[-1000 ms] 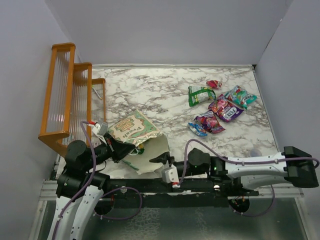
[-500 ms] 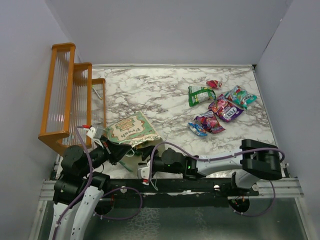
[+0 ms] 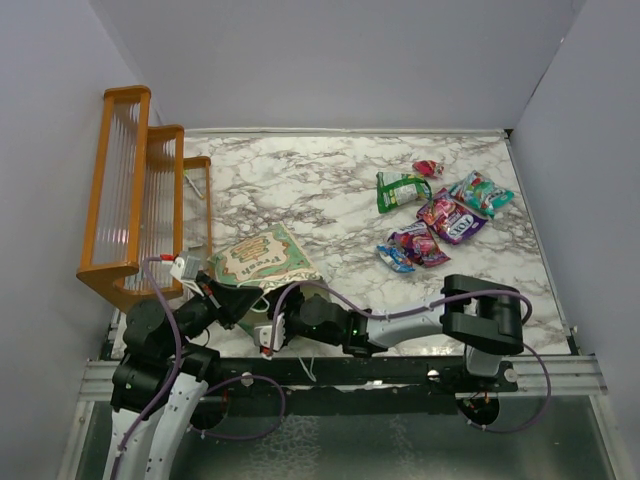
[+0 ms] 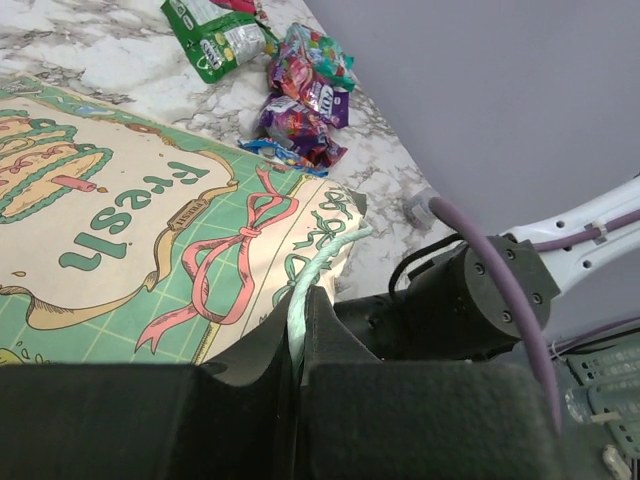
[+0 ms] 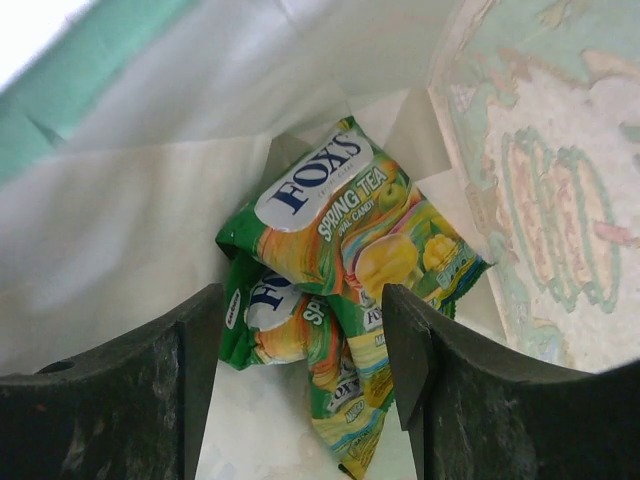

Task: Take the snacks out of the paper bag
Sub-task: Take out the snack from the paper bag.

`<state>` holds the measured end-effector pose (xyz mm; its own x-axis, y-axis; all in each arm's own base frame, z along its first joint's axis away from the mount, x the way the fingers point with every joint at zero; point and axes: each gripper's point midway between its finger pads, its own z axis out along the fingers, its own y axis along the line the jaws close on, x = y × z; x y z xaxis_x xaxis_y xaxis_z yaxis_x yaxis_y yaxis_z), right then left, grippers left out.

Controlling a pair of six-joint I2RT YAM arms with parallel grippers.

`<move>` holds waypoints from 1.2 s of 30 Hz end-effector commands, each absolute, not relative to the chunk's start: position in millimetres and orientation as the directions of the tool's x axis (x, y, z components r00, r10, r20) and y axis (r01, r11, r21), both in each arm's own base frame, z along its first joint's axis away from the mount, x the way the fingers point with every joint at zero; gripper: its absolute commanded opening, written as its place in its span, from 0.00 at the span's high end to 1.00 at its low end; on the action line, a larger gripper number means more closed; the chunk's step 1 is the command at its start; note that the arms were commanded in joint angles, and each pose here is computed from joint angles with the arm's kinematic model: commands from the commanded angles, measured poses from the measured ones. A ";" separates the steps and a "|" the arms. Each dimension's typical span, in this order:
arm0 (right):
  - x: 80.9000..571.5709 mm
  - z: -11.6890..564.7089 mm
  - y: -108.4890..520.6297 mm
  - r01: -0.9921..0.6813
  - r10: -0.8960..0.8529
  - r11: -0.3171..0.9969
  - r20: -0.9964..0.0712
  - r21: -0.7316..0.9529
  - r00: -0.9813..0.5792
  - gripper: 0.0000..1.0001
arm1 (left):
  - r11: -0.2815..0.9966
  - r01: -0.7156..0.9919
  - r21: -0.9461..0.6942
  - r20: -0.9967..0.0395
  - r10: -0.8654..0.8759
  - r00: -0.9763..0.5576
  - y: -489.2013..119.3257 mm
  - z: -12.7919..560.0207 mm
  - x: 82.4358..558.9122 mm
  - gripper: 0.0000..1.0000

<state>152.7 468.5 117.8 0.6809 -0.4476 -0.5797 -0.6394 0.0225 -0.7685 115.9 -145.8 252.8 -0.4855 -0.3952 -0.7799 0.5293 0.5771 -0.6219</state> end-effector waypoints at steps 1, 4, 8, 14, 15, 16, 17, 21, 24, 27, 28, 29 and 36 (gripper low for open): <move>171.7 116.9 476.5 -0.626 -0.444 0.074 -0.588 -0.776 0.676 0.37 | 0.553 0.568 -0.609 -0.793 -0.409 -0.452 -147.7 263.9 113.8 1.00; 180.7 112.2 479.3 -0.637 -0.436 0.103 -0.610 -0.764 0.661 0.37 | 0.551 0.581 -0.599 -0.800 -0.408 -0.440 -147.7 268.2 112.7 1.00; 185.7 109.8 485.3 -0.629 -0.402 0.119 -0.617 -0.768 0.677 0.35 | 0.551 0.604 -0.576 -0.817 -0.401 -0.414 -147.5 276.1 111.1 1.00; 197.4 109.5 498.1 -0.620 -0.386 0.154 -0.625 -0.769 0.679 0.30 | 0.548 0.636 -0.543 -0.840 -0.372 -0.395 -149.9 282.4 111.0 1.00; 199.9 108.2 500.2 -0.624 -0.384 0.159 -0.630 -0.765 0.675 0.30 | 0.545 0.642 -0.539 -0.842 -0.371 -0.393 -150.4 283.4 110.6 1.00; 203.5 105.5 501.5 -0.627 -0.389 0.164 -0.634 -0.762 0.669 0.29 | 0.544 0.644 -0.539 -0.842 -0.369 -0.393 -150.7 283.6 110.4 1.00; 207.0 102.9 502.9 -0.631 -0.394 0.170 -0.639 -0.757 0.661 0.29 | 0.543 0.646 -0.537 -0.843 -0.367 -0.393 -151.0 283.6 110.2 1.00; 222.0 94.8 505.9 -0.637 -0.418 0.180 -0.645 -0.749 0.640 0.28 | 0.538 0.653 -0.532 -0.846 -0.365 -0.388 -151.4 284.3 108.8 1.00; 224.5 85.6 511.9 -0.661 -0.423 0.157 -0.655 -0.734 0.627 0.30 | 0.536 0.659 -0.528 -0.848 -0.364 -0.384 -151.6 285.1 107.9 1.00; 227.7 79.4 516.8 -0.678 -0.420 0.153 -0.669 -0.719 0.613 0.31 | 0.534 0.660 -0.529 -0.848 -0.363 -0.386 -152.1 285.0 108.2 1.00; 229.2 77.5 518.0 -0.688 -0.418 0.156 -0.678 -0.709 0.604 0.32 | 0.534 0.660 -0.529 -0.848 -0.362 -0.387 -152.2 284.7 108.5 1.00; 231.1 75.8 519.2 -0.699 -0.417 0.158 -0.689 -0.697 0.593 0.34 | 0.533 0.660 -0.529 -0.848 -0.362 -0.387 -152.3 284.7 108.3 1.00; 236.8 71.0 524.3 -0.741 -0.409 0.166 -0.729 -0.651 0.549 0.62 | 0.541 0.651 -0.532 -0.846 -0.365 -0.389 -151.2 283.6 110.1 1.00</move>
<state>233.1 517.6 80.6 0.5918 -0.4206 -0.6876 -0.6951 0.1656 -0.6996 114.6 -149.3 270.8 -0.4192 -0.3719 -0.8282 0.6109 0.5594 -0.5603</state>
